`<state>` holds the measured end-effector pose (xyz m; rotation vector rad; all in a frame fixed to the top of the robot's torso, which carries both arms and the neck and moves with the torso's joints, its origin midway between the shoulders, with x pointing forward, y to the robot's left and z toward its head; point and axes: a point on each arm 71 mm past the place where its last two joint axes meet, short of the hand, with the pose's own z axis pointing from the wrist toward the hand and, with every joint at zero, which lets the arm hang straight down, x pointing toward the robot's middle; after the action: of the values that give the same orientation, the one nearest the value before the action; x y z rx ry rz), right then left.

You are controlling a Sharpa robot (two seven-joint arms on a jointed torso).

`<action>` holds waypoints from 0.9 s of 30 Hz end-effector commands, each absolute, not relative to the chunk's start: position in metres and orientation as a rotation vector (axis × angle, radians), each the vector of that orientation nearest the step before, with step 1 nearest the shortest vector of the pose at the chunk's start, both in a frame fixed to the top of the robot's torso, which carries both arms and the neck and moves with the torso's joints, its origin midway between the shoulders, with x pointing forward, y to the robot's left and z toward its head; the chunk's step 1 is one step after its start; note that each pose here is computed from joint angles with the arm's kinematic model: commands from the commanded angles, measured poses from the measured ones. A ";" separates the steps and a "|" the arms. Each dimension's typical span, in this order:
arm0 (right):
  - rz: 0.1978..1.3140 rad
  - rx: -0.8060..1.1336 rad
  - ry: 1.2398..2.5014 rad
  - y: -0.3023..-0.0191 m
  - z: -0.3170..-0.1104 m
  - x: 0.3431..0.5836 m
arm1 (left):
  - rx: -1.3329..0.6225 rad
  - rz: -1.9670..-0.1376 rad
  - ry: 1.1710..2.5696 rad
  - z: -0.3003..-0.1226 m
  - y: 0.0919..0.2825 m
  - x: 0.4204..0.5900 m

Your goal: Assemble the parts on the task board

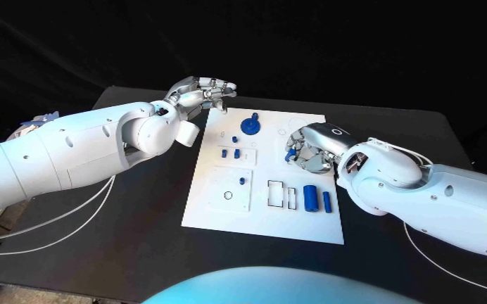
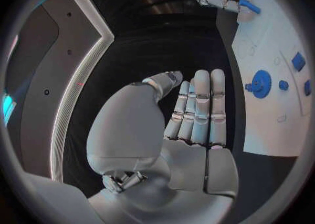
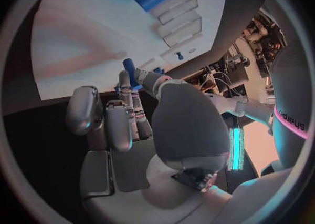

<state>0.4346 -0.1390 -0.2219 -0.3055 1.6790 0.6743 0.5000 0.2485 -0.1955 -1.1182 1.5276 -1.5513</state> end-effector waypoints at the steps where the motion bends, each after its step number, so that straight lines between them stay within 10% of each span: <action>1: 0.710 -0.282 1.610 -0.135 -0.209 0.430 | -1.107 -1.571 1.534 -0.195 0.246 0.500; 11: 0.888 -0.298 1.589 -0.090 -0.197 0.404 | -1.109 -1.575 1.536 -0.197 0.244 0.500; 27: 1.074 -0.361 1.670 -0.027 -0.232 0.367 | -1.105 -1.592 1.547 -0.198 0.236 0.501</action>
<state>0.3688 -0.0286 -0.2296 -0.3416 1.6599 1.0555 0.5015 0.2389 -0.1990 -1.1174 1.5391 -1.5666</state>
